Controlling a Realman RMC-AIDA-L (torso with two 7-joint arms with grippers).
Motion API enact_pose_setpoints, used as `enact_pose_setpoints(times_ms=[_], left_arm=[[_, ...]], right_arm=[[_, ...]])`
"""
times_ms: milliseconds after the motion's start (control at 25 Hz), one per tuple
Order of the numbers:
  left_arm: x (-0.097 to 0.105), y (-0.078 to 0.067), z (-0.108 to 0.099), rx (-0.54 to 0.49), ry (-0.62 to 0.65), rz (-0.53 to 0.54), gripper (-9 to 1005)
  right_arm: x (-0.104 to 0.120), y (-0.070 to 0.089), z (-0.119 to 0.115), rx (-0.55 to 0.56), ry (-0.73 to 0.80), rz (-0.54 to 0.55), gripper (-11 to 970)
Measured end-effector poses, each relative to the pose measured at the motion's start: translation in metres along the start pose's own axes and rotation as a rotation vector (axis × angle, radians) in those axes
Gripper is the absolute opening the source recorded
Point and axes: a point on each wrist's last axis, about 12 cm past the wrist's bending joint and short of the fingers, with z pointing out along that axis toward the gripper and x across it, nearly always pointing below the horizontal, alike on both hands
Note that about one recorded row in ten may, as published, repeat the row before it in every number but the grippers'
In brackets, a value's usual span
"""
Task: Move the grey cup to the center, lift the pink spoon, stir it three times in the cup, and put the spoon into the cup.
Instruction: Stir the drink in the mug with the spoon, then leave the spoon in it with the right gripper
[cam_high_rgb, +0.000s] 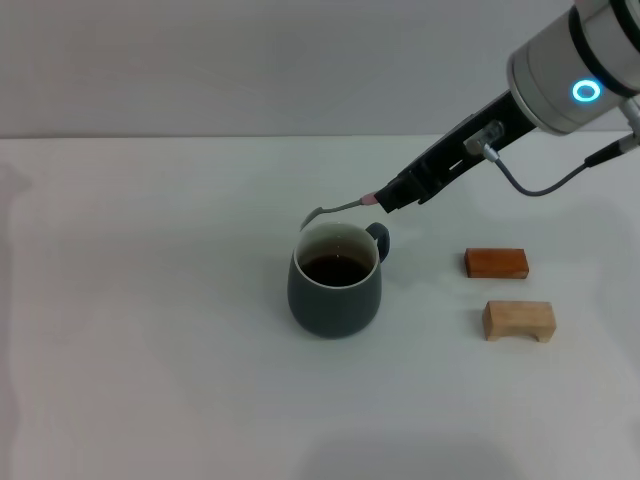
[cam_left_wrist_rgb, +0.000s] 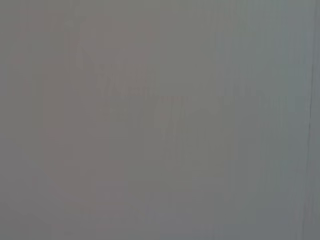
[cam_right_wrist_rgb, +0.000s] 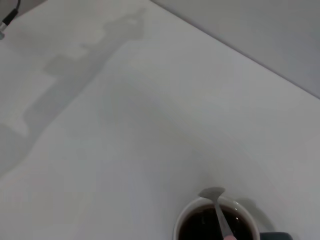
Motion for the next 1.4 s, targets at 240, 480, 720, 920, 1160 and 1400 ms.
enact_pose_setpoints(times_ms=[240,480,720,920,1160,1400], left_arm=[[0.0,-0.003,0.002,0.003,-0.002,0.0,-2],[0.0,-0.004,0.002,0.003,-0.002,-0.002,-2],[-0.001,-0.004,0.003,0.001,-0.001,-0.003,-2],[-0.001,-0.003,0.004,-0.005,-0.005,-0.006,-2],[-0.001,-0.004,0.003,-0.005,-0.005,-0.008,-2],[-0.001,-0.004,0.003,-0.004,-0.006,-0.008,-2]], right_arm=[[-0.007,-0.008,0.002,-0.001,0.038,0.008,160],[-0.013,-0.006,0.003,-0.006,0.049,-0.006,160],[-0.015,-0.006,0.005,-0.018,0.064,-0.01,160],[-0.016,-0.004,0.004,-0.022,0.069,-0.015,160],[-0.017,0.001,0.002,-0.026,0.071,-0.02,160],[-0.022,0.008,-0.006,-0.016,0.063,-0.041,160]])
